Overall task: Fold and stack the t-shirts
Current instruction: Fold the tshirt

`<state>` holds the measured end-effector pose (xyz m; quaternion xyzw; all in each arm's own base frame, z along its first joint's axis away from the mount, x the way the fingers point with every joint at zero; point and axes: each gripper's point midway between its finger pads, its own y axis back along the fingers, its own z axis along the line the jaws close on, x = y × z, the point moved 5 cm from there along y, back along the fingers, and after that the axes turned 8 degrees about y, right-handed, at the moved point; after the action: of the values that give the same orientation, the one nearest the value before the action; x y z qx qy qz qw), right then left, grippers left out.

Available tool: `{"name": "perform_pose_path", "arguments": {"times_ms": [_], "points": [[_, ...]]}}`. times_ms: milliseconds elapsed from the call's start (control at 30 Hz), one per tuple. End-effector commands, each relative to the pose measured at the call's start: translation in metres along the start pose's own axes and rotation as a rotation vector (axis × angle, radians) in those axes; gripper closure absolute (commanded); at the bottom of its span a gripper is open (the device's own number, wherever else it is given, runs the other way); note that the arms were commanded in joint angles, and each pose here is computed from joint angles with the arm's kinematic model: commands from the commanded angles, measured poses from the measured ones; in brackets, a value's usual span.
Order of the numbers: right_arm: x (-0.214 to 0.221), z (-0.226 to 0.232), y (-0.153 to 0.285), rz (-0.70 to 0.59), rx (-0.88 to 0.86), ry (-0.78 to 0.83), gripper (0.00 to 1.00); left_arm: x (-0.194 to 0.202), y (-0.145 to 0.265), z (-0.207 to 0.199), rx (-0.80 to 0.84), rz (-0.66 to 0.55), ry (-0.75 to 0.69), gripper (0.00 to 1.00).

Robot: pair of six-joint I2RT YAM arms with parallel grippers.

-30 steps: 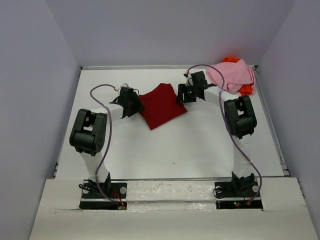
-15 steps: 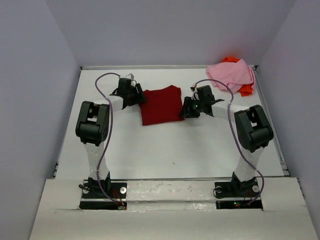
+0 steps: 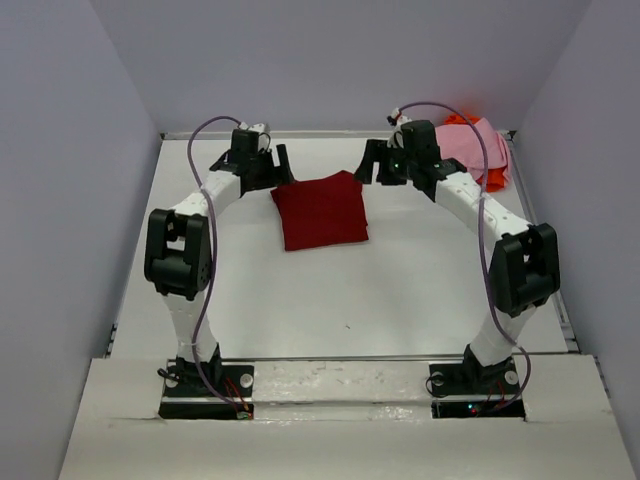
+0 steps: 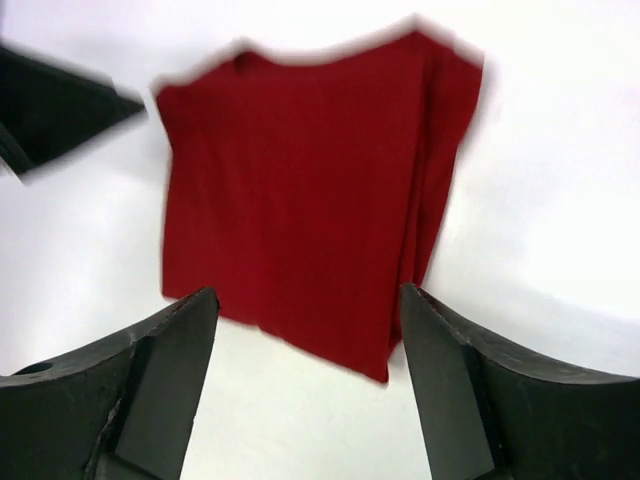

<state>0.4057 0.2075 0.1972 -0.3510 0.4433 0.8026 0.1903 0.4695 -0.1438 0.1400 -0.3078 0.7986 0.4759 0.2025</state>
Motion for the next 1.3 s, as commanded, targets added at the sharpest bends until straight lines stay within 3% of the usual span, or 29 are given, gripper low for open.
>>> {"name": "perform_pose_path", "arguments": {"times_ms": [0, 167, 367, 600, 933, 967, 1267], "points": [[-0.058, 0.004, 0.020, -0.106, 0.083, 0.165, 0.20, -0.017, 0.068, -0.001, -0.144, -0.081, 0.062, 0.04], [-0.035, -0.015, -0.026, 0.009, 0.095, 0.129, 0.20, 0.025, 0.089, 0.010, -0.150, -0.146, 0.249, 0.05], [0.012, -0.028, -0.053, 0.111, 0.077, 0.053, 0.22, 0.044, 0.065, 0.011, -0.057, -0.132, 0.245, 0.12], [0.044, -0.034, -0.062, 0.171, 0.066, -0.006, 0.27, 0.048, 0.037, 0.015, -0.037, -0.108, 0.232, 0.13], [0.081, -0.028, -0.055, 0.173, 0.007, -0.123, 0.52, 0.041, -0.006, 0.012, 0.026, -0.064, 0.168, 0.17], [0.080, -0.026, -0.053, 0.158, 0.004, -0.138, 0.60, 0.042, -0.012, 0.014, 0.024, -0.053, 0.159, 0.17], [0.094, -0.022, -0.044, 0.158, -0.001, -0.163, 0.63, 0.029, -0.032, 0.010, 0.044, -0.041, 0.137, 0.17]]}}
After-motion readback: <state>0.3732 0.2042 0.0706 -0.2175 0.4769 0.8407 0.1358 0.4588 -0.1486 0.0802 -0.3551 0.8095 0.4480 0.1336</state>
